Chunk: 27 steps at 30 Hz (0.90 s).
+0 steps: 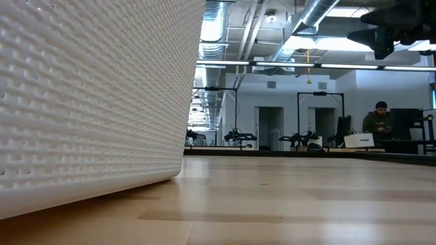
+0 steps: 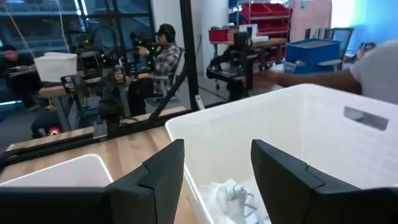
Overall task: Sort clothes
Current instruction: Return to Home Position
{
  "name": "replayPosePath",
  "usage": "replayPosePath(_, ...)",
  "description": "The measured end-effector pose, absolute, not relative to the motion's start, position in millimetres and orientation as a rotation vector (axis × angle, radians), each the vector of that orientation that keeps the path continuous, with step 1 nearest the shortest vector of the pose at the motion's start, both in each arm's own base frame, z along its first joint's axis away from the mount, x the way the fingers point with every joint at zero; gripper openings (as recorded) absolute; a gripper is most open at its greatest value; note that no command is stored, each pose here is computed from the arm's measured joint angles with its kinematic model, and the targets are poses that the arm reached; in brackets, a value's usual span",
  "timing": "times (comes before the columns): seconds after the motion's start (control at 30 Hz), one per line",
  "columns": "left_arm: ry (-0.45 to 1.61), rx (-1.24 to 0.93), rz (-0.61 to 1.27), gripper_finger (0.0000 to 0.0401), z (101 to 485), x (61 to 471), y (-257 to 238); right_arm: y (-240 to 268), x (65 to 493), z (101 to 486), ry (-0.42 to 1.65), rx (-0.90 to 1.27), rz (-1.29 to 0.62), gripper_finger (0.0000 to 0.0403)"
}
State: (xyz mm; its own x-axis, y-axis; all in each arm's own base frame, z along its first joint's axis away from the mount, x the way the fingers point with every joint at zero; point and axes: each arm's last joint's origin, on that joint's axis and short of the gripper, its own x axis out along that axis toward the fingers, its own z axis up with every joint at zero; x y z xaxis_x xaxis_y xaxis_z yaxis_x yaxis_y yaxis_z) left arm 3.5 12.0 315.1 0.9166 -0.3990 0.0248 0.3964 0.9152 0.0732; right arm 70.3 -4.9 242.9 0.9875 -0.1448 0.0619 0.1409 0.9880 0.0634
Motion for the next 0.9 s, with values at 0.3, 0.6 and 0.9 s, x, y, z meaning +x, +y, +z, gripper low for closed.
replayPosePath(0.3, -0.055, 0.056, -0.409, 0.018, 316.9, 3.4, 12.1, -4.8, 70.5, 236.7, -0.001, 0.053, -0.145, 0.0276)
replayPosePath(0.6, -0.042, 0.001, -0.412, 0.018, 316.7, 3.4, 12.0, -4.8, 70.4, 233.2, 0.036, 0.05, -0.146, 0.0276)
replayPosePath(0.9, -0.013, 0.006, -0.412, 0.018, 313.8, 3.3, 12.1, -4.8, 70.3, 231.2, 0.057, 0.05, -0.146, 0.0276)
